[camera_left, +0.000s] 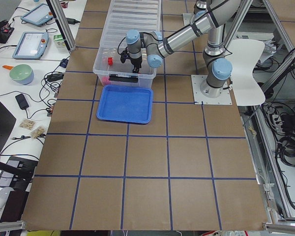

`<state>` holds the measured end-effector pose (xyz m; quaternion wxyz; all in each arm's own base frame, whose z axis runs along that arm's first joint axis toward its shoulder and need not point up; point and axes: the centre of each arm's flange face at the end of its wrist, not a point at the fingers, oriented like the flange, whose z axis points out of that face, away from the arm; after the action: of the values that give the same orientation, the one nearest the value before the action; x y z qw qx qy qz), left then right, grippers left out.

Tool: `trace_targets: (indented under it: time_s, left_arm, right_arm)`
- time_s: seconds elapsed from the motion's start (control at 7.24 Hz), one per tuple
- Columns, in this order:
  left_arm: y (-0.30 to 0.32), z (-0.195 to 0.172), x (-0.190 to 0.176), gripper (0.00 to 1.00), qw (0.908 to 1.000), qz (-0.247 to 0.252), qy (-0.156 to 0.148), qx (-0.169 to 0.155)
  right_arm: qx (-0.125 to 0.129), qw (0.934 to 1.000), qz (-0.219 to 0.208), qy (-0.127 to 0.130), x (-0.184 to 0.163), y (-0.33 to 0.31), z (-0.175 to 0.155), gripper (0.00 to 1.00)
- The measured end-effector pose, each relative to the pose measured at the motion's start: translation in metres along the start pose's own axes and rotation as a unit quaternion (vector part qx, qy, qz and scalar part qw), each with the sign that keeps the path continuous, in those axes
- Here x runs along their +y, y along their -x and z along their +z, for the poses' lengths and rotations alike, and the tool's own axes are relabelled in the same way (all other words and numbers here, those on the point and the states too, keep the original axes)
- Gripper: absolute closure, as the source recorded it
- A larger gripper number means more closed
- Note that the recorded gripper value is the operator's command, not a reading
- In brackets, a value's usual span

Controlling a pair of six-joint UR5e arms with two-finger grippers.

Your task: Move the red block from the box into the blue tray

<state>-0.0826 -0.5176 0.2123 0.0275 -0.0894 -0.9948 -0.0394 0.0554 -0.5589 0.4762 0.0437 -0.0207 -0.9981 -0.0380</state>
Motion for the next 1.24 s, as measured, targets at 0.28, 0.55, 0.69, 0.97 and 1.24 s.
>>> trace_targets:
  time_s: [0.28,0.55,0.69,0.97,1.24]
  left_arm:
    - [0.000,0.009,-0.001,0.01,1.0000,-0.001,0.003,0.008]
    - [0.000,0.020,0.002,0.19,0.9999,-0.003,0.010,0.010]
    - [0.000,0.021,0.003,0.31,0.9999,-0.003,0.010,0.010]
    - [0.001,0.022,0.004,0.78,0.9999,-0.001,0.010,0.010]
    - [0.002,0.020,0.002,1.00,0.9999,0.003,0.007,0.009]
  right_arm:
    - [-0.001,1.0000,0.002,0.003,-0.001,0.000,0.003,0.00]
    - [-0.001,1.0000,-0.001,0.004,-0.001,0.001,0.004,0.00]
    - [-0.001,1.0000,-0.003,0.007,0.000,0.001,0.006,0.00]
    - [0.000,0.9999,-0.004,0.014,0.004,0.002,0.015,0.00]
    - [-0.001,0.9999,-0.003,0.013,0.002,0.002,0.020,0.00]
